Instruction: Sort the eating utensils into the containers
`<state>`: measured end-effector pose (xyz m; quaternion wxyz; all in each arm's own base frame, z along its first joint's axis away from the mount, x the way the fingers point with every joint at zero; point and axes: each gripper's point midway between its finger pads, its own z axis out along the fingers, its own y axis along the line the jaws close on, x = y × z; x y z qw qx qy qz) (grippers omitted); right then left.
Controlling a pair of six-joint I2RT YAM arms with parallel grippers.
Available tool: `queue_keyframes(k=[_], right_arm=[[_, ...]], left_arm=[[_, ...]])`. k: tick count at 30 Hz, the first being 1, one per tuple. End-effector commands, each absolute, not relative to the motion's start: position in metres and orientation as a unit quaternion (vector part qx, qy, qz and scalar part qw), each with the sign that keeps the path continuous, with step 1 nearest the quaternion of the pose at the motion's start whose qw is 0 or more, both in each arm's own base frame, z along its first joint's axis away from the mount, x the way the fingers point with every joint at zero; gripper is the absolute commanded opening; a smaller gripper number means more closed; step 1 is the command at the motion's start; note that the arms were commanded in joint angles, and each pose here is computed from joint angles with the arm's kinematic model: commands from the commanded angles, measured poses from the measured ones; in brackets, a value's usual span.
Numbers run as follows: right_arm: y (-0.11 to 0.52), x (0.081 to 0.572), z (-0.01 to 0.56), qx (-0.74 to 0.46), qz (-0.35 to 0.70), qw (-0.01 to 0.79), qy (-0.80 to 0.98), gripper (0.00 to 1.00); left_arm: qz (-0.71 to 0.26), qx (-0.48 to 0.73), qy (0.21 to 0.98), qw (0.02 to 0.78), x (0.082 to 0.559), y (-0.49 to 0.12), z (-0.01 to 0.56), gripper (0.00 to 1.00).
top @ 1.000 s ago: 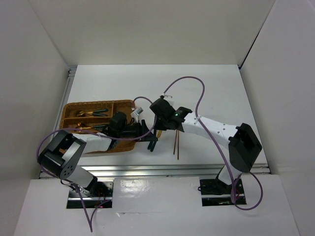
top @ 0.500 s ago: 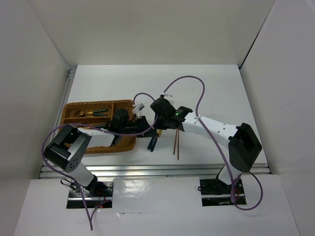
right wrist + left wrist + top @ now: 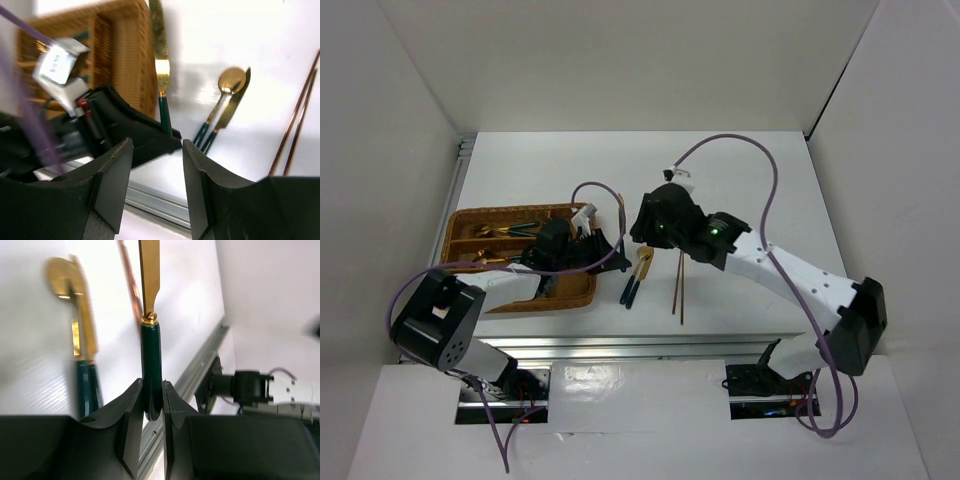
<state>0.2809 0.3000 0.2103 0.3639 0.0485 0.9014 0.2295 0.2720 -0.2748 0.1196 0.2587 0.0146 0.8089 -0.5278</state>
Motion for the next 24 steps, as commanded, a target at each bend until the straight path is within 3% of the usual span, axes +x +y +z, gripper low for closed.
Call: queue_keyframes(k=[1,9,10,14,21,24], right_arm=[[0.276,0.281,0.259,0.075,0.238,0.425,0.870,0.52],[0.256,0.274,0.236,0.089,0.198,0.413,0.885,0.56],[0.256,0.274,0.229,0.087,0.191,0.408,0.888,0.56],[0.253,0.279,0.200,0.071,0.157,0.390,0.905,0.56],[0.263,0.282,0.182,0.047,0.176,0.375,0.909,0.56],[0.265,0.283,0.169,0.039,0.170,0.361,0.916,0.56]], left_arm=[[-0.501,-0.031,0.815,0.289,0.287,-0.253,0.127,0.17],[-0.376,-0.208,0.827,0.362,0.299,-0.176,0.138,0.17],[-0.359,-0.239,0.809,0.400,0.303,-0.160,0.155,0.17],[-0.293,-0.367,0.777,0.419,0.286,-0.110,0.149,0.22],[-0.192,-0.549,0.698,0.417,0.246,-0.042,0.130,0.27],[-0.154,-0.574,0.684,0.423,0.236,-0.025,0.131,0.27]])
